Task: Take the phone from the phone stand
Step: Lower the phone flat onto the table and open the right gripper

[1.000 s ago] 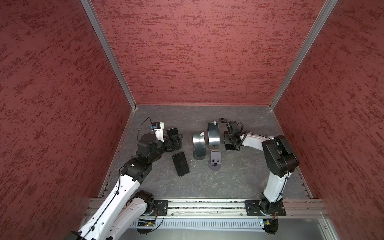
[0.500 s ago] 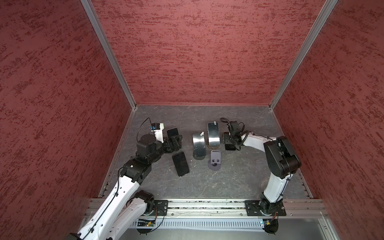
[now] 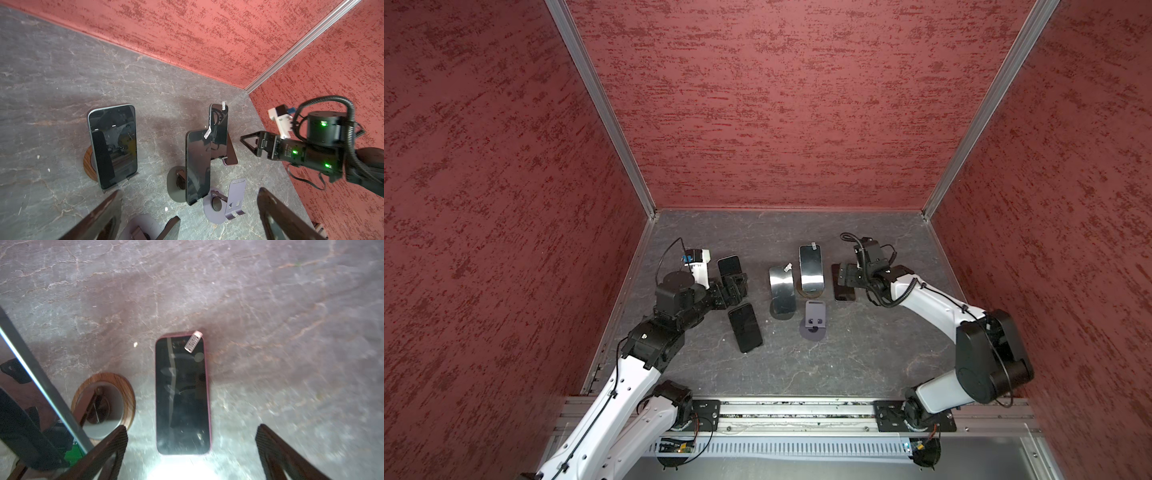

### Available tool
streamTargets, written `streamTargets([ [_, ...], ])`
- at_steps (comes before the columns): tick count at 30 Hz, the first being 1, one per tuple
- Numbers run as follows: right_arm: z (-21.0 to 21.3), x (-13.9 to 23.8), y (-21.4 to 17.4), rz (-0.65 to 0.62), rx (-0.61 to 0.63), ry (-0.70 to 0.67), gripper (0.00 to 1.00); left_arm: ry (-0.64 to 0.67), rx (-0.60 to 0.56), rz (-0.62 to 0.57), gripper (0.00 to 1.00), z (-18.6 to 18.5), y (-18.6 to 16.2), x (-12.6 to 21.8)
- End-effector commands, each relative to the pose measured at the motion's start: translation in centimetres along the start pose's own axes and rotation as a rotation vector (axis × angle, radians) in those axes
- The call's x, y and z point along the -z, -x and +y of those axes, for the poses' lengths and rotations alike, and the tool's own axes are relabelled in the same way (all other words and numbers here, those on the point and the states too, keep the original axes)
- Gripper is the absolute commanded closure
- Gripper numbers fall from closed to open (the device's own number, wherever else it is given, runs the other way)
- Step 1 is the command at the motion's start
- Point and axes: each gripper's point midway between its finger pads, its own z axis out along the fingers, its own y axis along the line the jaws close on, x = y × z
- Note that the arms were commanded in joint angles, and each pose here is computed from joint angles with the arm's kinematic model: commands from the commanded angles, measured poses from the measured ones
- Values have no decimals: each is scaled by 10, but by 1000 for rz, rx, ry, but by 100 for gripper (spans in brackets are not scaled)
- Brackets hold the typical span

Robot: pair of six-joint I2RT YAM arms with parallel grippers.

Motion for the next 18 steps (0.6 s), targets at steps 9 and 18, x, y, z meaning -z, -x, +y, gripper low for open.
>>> streamTargets([
  [9,5,66,-17,-42,6,8,1,-5,47,28,1,-5,2,-6],
  [18,34,105,-19,-58,29,92,1,-18,40,3,1,-9,8,-11],
])
